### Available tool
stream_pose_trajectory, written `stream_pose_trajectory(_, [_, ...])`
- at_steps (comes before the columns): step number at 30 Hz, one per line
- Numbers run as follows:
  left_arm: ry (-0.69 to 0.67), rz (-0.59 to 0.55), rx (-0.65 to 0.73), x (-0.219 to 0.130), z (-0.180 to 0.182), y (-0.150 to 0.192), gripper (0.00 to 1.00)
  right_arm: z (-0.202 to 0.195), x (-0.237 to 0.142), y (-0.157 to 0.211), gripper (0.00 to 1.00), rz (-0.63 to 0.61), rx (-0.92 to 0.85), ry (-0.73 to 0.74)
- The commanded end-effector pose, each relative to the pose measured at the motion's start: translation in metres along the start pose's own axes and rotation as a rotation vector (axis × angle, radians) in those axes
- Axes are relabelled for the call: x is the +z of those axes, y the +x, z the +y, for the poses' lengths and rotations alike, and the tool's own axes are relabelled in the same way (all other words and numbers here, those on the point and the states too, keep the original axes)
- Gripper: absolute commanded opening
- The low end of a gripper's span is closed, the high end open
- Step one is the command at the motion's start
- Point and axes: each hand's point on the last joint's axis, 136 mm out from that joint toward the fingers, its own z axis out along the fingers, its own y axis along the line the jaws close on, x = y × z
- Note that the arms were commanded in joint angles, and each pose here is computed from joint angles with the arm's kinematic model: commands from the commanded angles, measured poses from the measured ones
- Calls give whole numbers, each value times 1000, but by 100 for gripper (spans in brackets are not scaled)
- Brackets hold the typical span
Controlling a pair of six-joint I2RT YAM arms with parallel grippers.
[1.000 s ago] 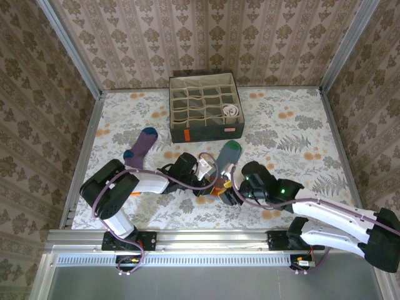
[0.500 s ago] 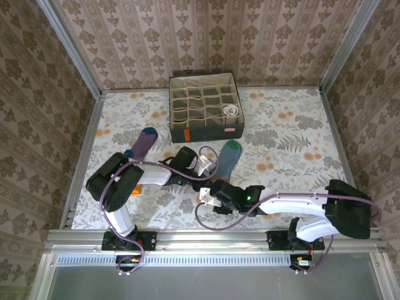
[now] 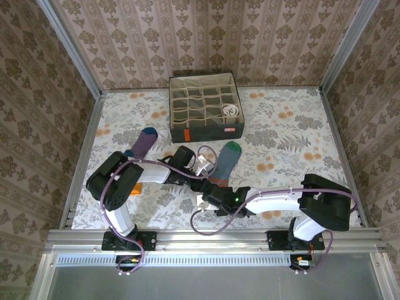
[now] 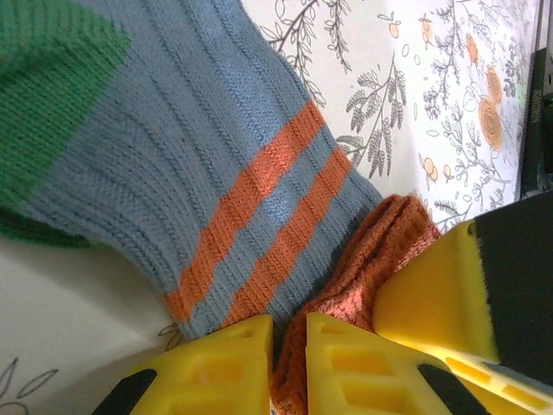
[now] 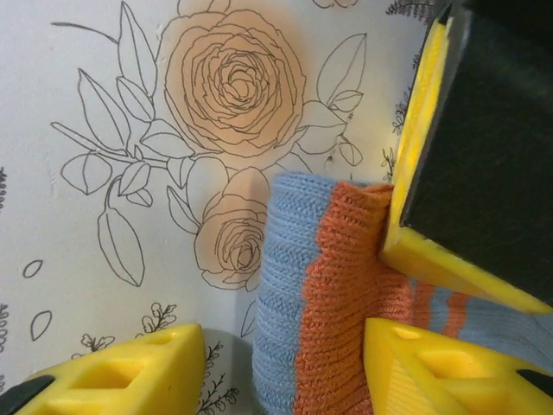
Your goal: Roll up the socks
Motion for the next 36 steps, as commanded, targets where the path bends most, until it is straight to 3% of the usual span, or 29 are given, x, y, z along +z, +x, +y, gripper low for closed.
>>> stream_pose_trajectory(1, [-15, 148, -107, 3, 11, 51, 14, -15, 21, 10, 32, 62, 39, 66])
stream_pose_trajectory(3, [-13, 145, -109, 2, 11, 52, 14, -14, 22, 10, 12, 55, 47, 50])
stream_pose_trajectory(6, [-19, 119, -96, -3, 11, 50, 14, -13, 16, 6, 0, 29, 61, 2])
stream_pose_trajectory(11, [-56, 30, -31, -16, 9, 37, 16, -8, -6, -9, 0, -37, 147, -214])
stream_pose_trajectory(13, [-79, -19, -2, -24, 9, 29, 21, -10, -14, -17, 0, -54, 222, -301])
stream_pose_trajectory(21, [-215, -275, 106, -71, 11, 1, 31, 13, -23, -34, 0, -18, 514, -666])
stream_pose_trajectory(26, [-262, -384, 216, -94, -1, -1, 35, 20, -23, -41, 0, -36, 558, -779])
stream_pose_trajectory(30, [-273, -488, 358, -111, -20, 2, 46, 10, -22, -45, 0, -79, 670, -868])
stream_pose_trajectory(36, [-281, -581, 548, -124, -46, 15, 45, 5, -10, -39, 0, -87, 810, -945])
